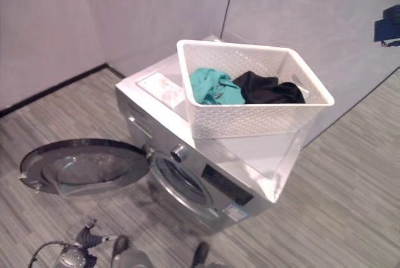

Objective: Grab the laundry basket,head to the washer,open it,put in the laundry and shut it.

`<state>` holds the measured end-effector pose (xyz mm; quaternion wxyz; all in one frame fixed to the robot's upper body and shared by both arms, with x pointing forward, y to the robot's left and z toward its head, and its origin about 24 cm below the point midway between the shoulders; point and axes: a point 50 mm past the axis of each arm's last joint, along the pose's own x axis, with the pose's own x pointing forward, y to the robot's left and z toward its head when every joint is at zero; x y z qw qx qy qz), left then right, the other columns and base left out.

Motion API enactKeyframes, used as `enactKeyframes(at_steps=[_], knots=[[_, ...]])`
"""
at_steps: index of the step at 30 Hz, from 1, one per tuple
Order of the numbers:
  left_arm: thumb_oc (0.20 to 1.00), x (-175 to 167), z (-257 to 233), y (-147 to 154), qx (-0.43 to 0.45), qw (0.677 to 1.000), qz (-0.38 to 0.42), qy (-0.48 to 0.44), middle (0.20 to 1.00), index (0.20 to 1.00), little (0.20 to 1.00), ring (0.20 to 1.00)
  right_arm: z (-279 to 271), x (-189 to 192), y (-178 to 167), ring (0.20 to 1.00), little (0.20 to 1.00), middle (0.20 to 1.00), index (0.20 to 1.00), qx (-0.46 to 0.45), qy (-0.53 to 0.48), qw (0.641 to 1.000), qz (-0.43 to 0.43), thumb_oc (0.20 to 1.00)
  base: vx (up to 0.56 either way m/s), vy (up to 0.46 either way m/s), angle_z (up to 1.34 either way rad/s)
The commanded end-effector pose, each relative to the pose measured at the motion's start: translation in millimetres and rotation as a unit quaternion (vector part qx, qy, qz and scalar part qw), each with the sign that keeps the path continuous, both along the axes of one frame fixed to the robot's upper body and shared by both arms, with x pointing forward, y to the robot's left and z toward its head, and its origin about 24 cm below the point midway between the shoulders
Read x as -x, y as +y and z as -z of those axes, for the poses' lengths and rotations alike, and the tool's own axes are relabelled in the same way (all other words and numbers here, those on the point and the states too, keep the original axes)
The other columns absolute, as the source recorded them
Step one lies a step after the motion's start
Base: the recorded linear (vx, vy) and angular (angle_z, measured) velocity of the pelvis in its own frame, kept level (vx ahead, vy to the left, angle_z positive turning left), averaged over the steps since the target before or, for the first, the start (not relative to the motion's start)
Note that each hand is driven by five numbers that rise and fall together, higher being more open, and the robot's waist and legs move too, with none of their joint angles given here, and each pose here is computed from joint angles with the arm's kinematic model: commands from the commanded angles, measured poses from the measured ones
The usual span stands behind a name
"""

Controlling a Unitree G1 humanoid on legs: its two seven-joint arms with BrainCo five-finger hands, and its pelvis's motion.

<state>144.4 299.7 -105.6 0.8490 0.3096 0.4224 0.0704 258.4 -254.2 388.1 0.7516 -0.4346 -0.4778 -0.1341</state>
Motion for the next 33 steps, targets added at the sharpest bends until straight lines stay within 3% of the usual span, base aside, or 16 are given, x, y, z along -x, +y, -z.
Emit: enactKeyframes(at_steps=[1, 3, 9, 11, 19, 25, 33], knots=[[1.0, 9, -4, 15, -0.011, 1.0, 0.003, 0.004, 1.0, 1.0, 1.0, 1.0, 17, -12, -14, 1.0, 1.0, 1.0, 1.0, 0.015, 0.114, 0.993, 0.021, 1.0, 0.16, 0.202, -0.43], [1.0, 16, 0, 11, 0.001, 0.999, 0.027, 0.03, 1.0, 1.0, 1.0, 1.0, 28, -22, -20, 1.0, 1.0, 1.0, 1.0, 0.055, 0.209, 0.975, 0.05, 1.0, 0.16, 0.226, -0.49], [1.0, 24, 3, 12, 0.022, 0.999, 0.018, 0.041, 1.0, 1.0, 1.0, 1.0, 33, -41, -38, 1.0, 1.0, 1.0, 1.0, 0.099, 0.299, 0.94, 0.131, 1.0, 0.05, 0.146, -0.17], [1.0, 28, 5, 11, 0.026, 0.998, 0.027, 0.054, 1.0, 1.0, 1.0, 1.0, 35, -51, -53, 1.0, 1.0, 1.0, 1.0, 0.109, 0.324, 0.92, 0.191, 1.0, 0.03, 0.1, -0.07], [1.0, 32, 15, -3, 0.052, 0.995, 0.038, 0.076, 1.0, 1.0, 1.0, 1.0, 31, -84, -63, 1.0, 1.0, 1.0, 1.0, 0.106, 0.349, 0.891, 0.27, 1.0, 0.01, 0.031, -0.01], [1.0, 31, 19, -8, 0.062, 0.994, 0.037, 0.083, 1.0, 1.0, 1.0, 1.0, 45, -98, -60, 1.0, 1.0, 1.0, 1.0, 0.103, 0.38, 0.878, 0.272, 1.0, -0.02, -0.002, 0.03], [1.0, 38, 28, -12, 0.073, 0.991, 0.016, 0.112, 1.0, 1.0, 1.0, 1.0, 78, -105, -42, 1.0, 1.0, 1.0, 1.0, 0.175, 0.445, 0.846, 0.235, 1.0, 0.0, 0.002, 0.13]])
